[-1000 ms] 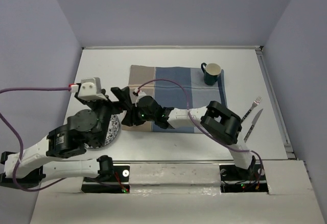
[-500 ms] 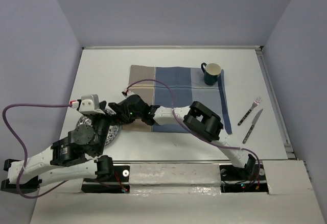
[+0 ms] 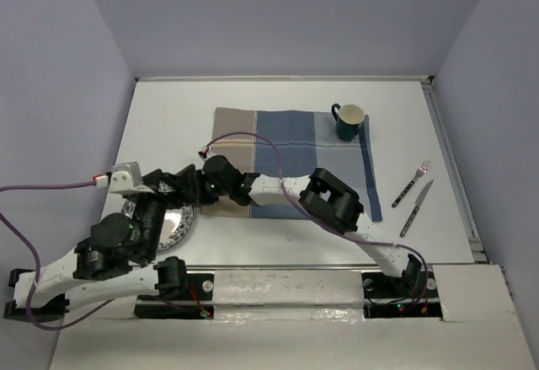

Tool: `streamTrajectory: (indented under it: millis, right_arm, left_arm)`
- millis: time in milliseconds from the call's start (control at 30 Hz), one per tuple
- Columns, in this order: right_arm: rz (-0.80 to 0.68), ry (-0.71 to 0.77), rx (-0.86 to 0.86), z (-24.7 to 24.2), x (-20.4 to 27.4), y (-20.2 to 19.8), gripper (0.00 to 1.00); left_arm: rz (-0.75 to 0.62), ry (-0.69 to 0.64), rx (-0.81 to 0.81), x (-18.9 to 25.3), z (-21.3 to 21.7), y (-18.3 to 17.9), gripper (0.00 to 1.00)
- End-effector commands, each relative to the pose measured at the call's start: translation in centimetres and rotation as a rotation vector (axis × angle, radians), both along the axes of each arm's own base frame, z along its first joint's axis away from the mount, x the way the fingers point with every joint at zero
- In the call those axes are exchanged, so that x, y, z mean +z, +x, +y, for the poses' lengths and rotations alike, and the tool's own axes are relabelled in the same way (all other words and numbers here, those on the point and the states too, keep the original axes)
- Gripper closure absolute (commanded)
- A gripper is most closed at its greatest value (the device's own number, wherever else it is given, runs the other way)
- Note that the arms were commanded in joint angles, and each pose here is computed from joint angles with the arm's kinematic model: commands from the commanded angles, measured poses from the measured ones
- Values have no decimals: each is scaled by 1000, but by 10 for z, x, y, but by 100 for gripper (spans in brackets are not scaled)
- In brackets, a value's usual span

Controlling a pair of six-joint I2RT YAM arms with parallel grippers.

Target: Set the dinner table for one person

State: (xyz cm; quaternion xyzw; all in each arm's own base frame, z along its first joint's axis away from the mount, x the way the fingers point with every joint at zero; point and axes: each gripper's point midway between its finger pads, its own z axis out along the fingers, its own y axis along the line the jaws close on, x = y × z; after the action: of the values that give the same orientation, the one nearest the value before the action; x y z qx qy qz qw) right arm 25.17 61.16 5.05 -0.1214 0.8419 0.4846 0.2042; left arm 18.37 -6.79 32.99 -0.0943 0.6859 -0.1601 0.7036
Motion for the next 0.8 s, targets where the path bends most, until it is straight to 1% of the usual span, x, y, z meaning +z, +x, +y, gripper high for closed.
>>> streamTrajectory:
  millis: [0,67,100,167,200,233,267,300,333,400,433,467,600,633,700,733,767]
  right_arm:
    - [-197,270,-59,-1,151,32,100]
    - [-232,333,-92,-15,186,43,100]
    - [-261,376,-111,-28,222,45,100]
    - [-285,382,-158,-55,230,58,100]
    - [-294,382,-178,-68,235,61,100]
    - [-298,368,-218,-92,238,61,100]
    - [-303,371,-264,-112,239,74,100]
    - [-302,369,-291,-128,238,78,100]
    - [-297,349,-338,-159,227,85,100]
    - [-280,323,-404,-194,214,93,100]
    - [-288,339,-432,-213,222,92,100]
    - [-252,293,-485,-241,192,100,100]
    - [-235,267,-568,-296,170,97,100]
    - [-240,265,-601,-314,169,104,100]
    - [-245,247,-628,-334,162,103,100]
    - [-245,241,-655,-350,159,111,100]
    - [-239,238,-657,-356,156,112,100]
  left_arm:
    - [-25,-310,131,30,69,-9,1]
    - [-36,-382,128,31,81,-11,1]
    - [-43,-403,124,31,87,-13,1]
    - [-42,-381,122,30,84,-12,1]
    - [-38,-343,115,30,75,-11,1]
    - [-37,-322,109,31,70,-10,1]
    - [-31,-265,100,32,56,-7,1]
    - [-29,-239,93,32,49,-6,1]
    - [-27,-198,85,30,41,-4,1]
    - [-23,-128,61,26,22,-1,1]
    - [-21,-101,48,21,14,0,1]
    - [-22,-84,25,19,6,0,1]
    - [-20,-50,2,12,-5,1,1]
    - [-17,-38,-1,10,-7,2,1]
    - [-11,-22,-9,7,-12,2,1]
    - [-8,-10,-14,5,-15,2,1]
    - [-7,-2,-17,4,-17,3,1]
